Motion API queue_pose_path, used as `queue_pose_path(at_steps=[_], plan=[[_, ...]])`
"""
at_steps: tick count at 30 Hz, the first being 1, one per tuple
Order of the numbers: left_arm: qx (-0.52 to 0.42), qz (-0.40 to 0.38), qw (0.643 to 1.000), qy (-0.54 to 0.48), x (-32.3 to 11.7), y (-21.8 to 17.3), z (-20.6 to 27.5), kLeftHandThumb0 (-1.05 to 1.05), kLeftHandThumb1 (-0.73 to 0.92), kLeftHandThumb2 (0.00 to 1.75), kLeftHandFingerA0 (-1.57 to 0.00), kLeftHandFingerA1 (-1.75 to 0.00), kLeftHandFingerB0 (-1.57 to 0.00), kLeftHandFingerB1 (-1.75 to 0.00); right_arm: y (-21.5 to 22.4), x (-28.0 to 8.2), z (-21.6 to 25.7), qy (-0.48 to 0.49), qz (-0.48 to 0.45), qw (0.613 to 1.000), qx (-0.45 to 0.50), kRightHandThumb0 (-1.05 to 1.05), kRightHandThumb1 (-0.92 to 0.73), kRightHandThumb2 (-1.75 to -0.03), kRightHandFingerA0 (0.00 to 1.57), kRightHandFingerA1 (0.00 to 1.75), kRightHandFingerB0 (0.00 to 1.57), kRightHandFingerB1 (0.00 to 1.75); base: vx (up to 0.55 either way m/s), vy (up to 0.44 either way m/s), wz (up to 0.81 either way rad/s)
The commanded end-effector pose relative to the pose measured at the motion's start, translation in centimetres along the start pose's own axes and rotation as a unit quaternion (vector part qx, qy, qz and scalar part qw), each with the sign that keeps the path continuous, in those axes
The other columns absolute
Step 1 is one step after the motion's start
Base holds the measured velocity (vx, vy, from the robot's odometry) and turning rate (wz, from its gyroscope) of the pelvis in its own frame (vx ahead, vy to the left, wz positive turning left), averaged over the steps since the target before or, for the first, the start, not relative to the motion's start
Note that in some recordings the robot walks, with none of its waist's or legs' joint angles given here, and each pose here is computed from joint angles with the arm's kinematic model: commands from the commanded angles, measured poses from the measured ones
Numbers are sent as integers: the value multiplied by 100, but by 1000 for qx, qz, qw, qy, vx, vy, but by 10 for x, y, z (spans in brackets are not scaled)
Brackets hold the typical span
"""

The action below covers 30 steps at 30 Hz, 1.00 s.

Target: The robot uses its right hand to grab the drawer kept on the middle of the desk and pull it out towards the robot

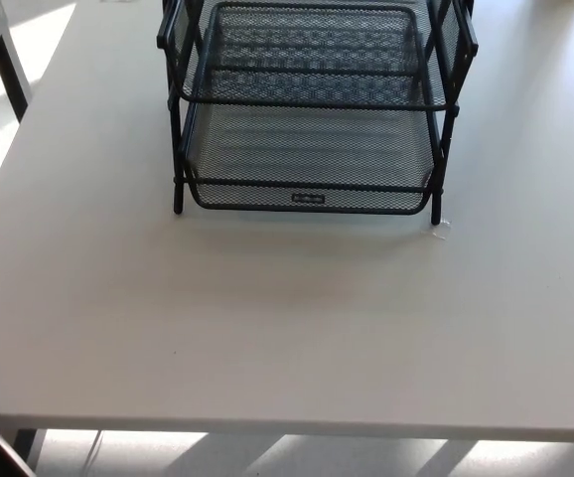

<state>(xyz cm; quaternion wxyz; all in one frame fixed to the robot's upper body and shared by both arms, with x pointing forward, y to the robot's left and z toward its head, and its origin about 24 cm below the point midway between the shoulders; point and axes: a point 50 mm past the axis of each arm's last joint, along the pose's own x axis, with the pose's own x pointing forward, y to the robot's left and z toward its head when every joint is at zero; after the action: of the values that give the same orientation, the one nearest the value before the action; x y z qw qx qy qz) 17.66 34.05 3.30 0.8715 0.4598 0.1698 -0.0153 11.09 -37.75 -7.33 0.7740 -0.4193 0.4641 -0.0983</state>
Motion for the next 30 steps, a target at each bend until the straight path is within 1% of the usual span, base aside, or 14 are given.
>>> queue_pose_path(at_steps=[1,2,3,6,7,14,15,16,17,21,22,23,29,30], plan=[[129,-38,982,-132,-10,24,42,-32,54,56,-80,-82,-79,-55,-55,-4,-6,-4,-105,993,-51,-69,-54,-57,43,86,11,52,0,0,0],[126,-38,982,-134,-9,24,43,-31,55,56,-80,-81,-79,-54,-59,-5,-8,1,-107,992,-61,-86,-48,-84,42,79,8,55,0,0,0],[125,-39,982,-135,-9,24,44,-31,55,56,-80,-80,-79,-54,-64,-7,-10,15,-114,991,-68,-82,-57,-57,48,82,10,54,0,0,0],[127,-41,982,-135,-11,24,44,-32,55,56,-79,-81,-78,-54,-68,-12,-11,18,-121,992,-41,-79,-55,-57,53,88,14,52,0,0,0],[125,-41,982,-133,-11,24,44,-34,55,56,-79,-83,-79,-55,-80,-14,-20,43,-137,990,1,-70,-41,-80,82,94,15,51,0,0,0],[121,-45,983,-131,-12,26,43,-32,54,57,-79,-83,-78,-56,-120,-27,-33,56,-214,975,36,-75,-51,-58,78,110,15,54,0,0,0],[121,-43,983,-134,-12,26,43,-32,55,56,-80,-84,-79,-57,-131,-31,-30,70,-227,971,26,-78,-42,-85,82,100,13,56,0,0,0],[122,-43,982,-135,-12,26,43,-33,55,56,-79,-84,-79,-57,-139,-33,-29,76,-234,969,28,-76,-54,-58,71,99,14,51,0,0,0],[126,-45,982,-130,-12,26,43,-34,56,57,-77,-84,-78,-56,-159,-38,-26,87,-241,967,7,-83,-46,-88,67,83,9,52,0,0,0],[127,-45,982,-129,-12,26,43,-33,55,56,-78,-85,-79,-56,-175,-42,-22,86,-246,965,5,-79,-45,-86,62,81,7,52,0,0,0],[127,-43,982,-134,-12,26,43,-32,55,56,-80,-86,-80,-57,-190,-49,-16,58,-265,961,56,-74,-42,-84,31,69,6,53,0,0,0],[127,-41,982,-134,-12,26,42,-31,54,56,-80,-86,-80,-58,-194,-51,-10,48,-278,959,43,-75,-57,-58,62,104,6,54,0,0,0],[128,-43,983,-128,-12,28,43,-32,55,56,-77,-84,-79,-58,-231,-78,31,2,-382,924,-26,-86,-48,-90,26,77,3,55,0,0,0],[128,-42,982,-131,-12,28,43,-32,55,56,-78,-84,-80,-58,-237,-87,41,-24,-401,915,-32,-43,-29,-95,9,59,1,55,0,0,0]])
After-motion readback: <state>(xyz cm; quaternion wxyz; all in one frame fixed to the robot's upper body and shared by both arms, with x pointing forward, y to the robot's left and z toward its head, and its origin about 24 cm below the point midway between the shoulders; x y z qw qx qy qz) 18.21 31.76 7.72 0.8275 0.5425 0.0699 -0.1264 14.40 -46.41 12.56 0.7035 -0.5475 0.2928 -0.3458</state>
